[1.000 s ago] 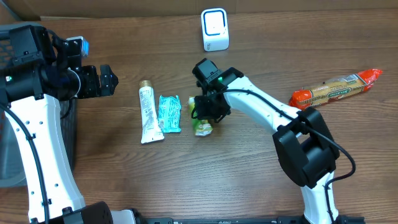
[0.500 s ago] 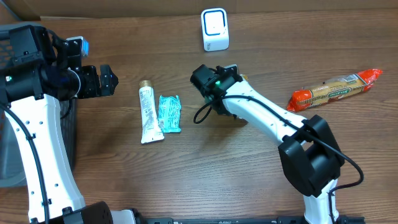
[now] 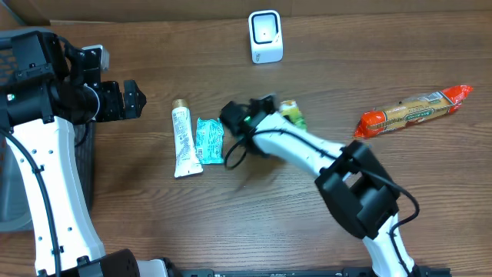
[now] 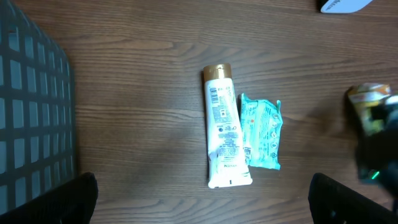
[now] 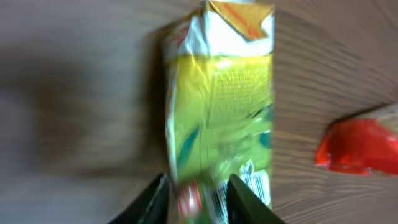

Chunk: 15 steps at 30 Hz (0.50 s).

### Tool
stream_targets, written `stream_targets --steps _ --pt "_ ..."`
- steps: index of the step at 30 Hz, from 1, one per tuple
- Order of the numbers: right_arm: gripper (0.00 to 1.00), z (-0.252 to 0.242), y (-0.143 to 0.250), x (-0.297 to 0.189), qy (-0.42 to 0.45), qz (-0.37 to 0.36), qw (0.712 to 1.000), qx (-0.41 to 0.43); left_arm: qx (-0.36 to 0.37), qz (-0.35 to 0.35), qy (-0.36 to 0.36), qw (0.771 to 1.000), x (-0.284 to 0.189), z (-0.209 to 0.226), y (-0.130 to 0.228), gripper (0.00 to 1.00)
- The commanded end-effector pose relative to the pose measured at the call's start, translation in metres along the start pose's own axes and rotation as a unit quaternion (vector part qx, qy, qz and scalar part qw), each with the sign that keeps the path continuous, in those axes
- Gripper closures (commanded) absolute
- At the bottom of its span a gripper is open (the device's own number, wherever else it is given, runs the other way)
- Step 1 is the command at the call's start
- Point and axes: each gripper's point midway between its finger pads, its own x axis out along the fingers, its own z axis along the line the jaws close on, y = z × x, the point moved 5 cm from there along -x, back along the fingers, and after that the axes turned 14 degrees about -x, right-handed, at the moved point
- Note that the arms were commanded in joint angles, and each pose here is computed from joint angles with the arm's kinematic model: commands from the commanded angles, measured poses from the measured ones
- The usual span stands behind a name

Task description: Scan the item barcode

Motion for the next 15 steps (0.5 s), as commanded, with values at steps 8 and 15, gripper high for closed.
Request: stream_targets --steps 8,15 --pt "0.49 0.054 0.001 -0.047 -0.098 -0.032 0.988 -0.113 0.014 -0.002 -0.001 1.0 0.0 0.0 -0.003 0.01" --pt "0.4 -0.022 -0.038 -0.091 -0.215 -0.074 0.974 0.008 0.014 -0.002 -0.001 1.0 0.0 0.0 -0.002 0.0"
